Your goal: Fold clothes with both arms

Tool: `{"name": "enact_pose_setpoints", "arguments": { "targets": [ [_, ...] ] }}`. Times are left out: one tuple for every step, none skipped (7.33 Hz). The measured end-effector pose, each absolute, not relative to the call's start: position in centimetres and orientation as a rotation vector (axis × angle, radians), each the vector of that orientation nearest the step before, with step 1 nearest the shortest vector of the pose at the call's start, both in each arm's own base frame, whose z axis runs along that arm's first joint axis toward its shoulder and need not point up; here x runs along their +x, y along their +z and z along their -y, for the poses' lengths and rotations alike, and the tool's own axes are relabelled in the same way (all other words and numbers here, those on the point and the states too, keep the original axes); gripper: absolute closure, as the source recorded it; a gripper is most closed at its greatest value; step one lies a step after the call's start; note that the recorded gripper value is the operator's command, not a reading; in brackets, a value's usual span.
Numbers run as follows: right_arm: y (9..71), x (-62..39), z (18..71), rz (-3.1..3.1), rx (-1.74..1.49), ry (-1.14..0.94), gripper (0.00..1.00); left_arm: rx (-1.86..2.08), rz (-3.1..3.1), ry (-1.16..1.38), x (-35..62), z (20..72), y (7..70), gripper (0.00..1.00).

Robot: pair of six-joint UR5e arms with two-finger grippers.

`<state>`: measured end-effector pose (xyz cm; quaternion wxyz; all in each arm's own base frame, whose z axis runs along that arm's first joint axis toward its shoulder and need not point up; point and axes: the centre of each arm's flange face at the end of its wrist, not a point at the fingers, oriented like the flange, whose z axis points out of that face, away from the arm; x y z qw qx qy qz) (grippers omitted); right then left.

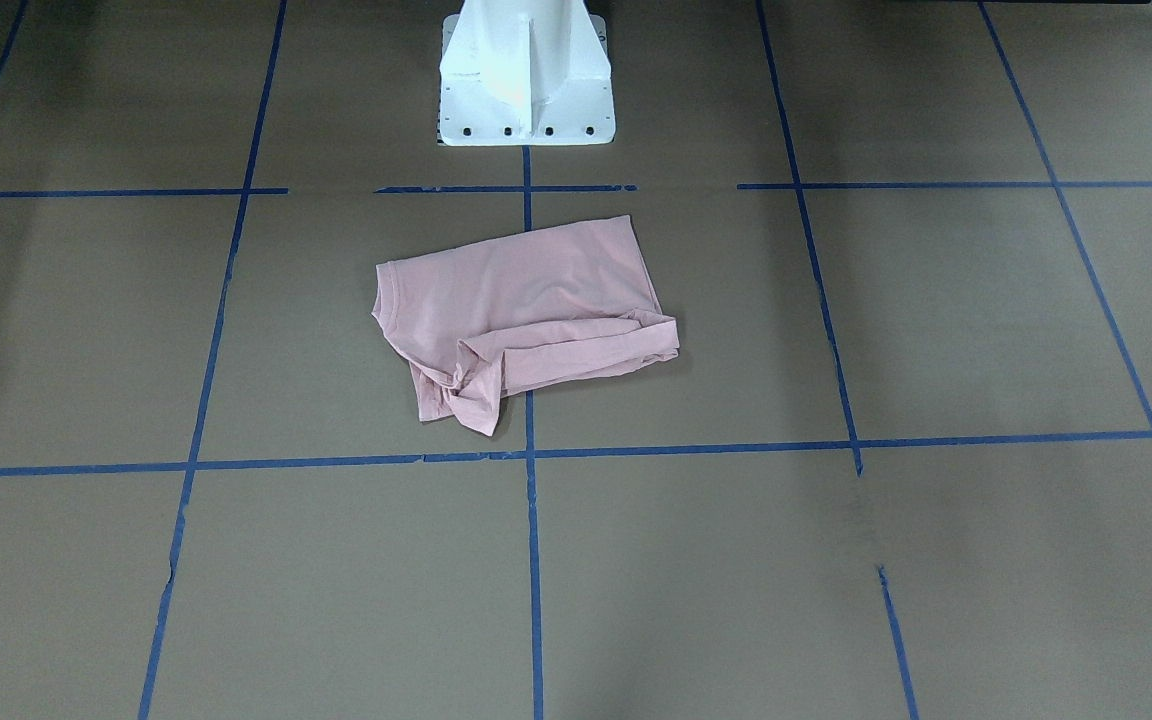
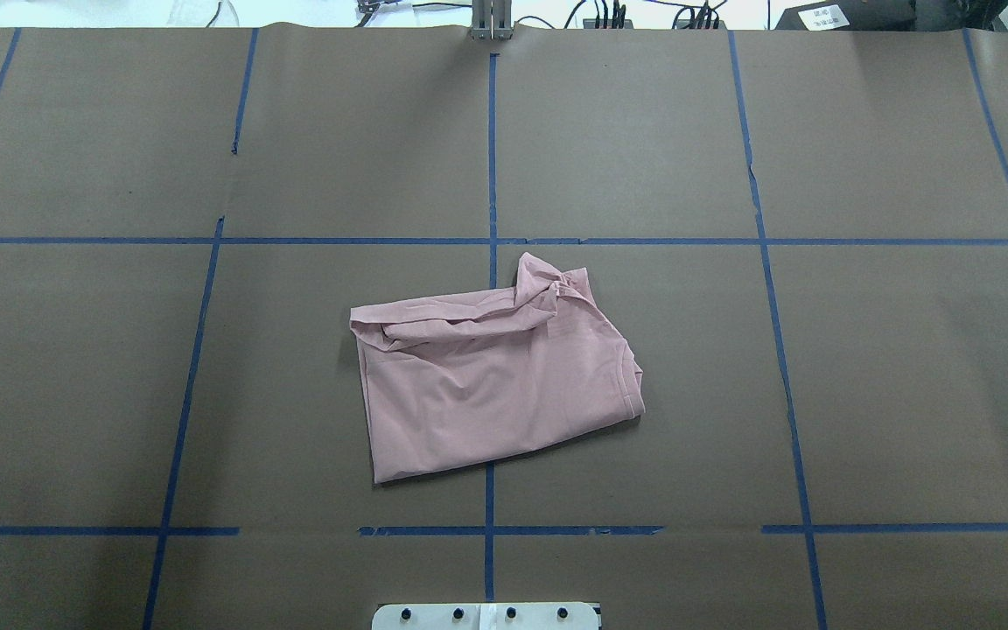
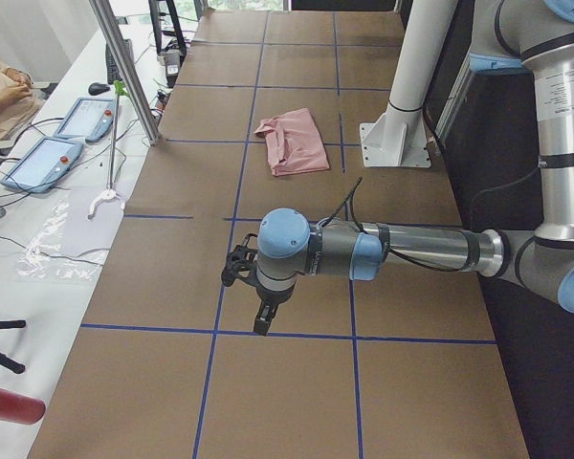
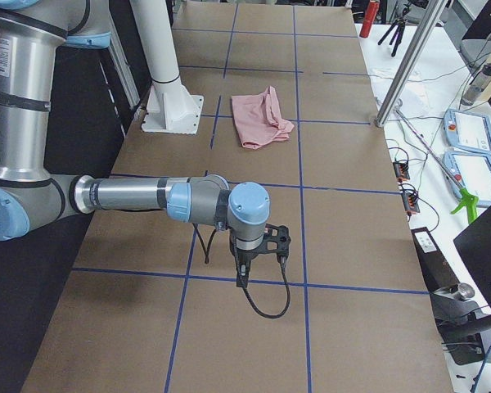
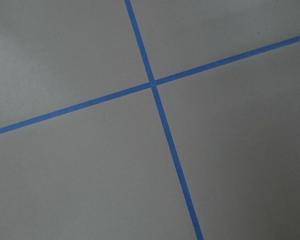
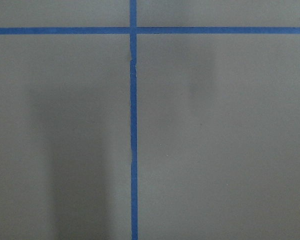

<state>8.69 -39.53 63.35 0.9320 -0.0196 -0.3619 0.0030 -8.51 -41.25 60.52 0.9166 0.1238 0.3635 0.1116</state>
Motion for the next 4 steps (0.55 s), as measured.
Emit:
{"name": "enact_pose_setpoints", "arguments": {
  "targets": [
    [63.4,8.66,39.41,0.741,-0.042,0.006,0.0,0.25,-0.751,0.227,-8.46,41.13,60.65,0.0],
    [63.46,8.65,39.37,0.74,-0.043,0.006,0.0,0.245,-0.755,0.225,-8.43,41.08,60.88,0.0],
    [63.54,8.66,39.32,0.737,-0.045,0.007,0.0,0.243,-0.757,0.224,-8.4,41.02,60.94,0.0],
    [63.65,8.66,39.26,0.734,-0.048,0.007,0.0,0.245,-0.757,0.226,-8.4,40.97,60.86,0.0]
  ]
}}
